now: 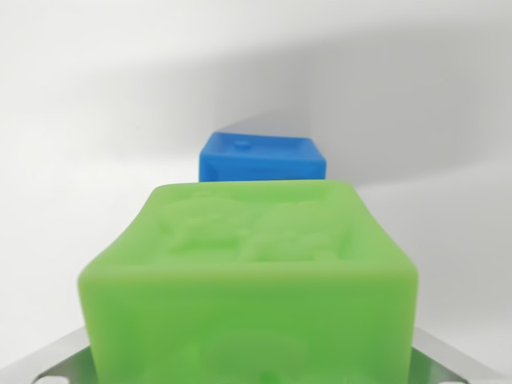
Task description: Stack cube
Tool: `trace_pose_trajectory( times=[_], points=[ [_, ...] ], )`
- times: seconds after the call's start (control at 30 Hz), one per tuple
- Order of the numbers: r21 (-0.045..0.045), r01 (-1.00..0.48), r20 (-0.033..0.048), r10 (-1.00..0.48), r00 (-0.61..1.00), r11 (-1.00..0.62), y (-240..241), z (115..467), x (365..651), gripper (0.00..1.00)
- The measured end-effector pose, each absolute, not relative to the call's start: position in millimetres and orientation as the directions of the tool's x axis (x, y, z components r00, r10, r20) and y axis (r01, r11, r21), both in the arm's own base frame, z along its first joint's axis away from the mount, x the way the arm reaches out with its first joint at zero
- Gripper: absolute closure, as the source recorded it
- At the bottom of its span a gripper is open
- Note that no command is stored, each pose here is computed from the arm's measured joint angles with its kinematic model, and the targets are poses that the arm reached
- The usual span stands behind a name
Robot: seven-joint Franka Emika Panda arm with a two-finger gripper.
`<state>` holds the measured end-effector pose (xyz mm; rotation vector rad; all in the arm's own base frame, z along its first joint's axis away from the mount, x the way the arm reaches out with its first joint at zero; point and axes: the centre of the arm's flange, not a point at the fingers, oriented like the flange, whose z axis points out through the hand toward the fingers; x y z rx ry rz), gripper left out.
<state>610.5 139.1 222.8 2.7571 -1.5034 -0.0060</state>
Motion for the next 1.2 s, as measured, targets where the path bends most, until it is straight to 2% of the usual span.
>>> trace_pose_trajectory(
  times=[0.67, 1.2],
  points=[
    [0.0049, -0.841, -0.0030, -0.841, 0.542, -0.542, 139, 185, 609, 1.00],
    [0.0035, -0.841, -0.0023, -0.841, 0.542, -0.542, 139, 171, 610, 1.00]
  ],
)
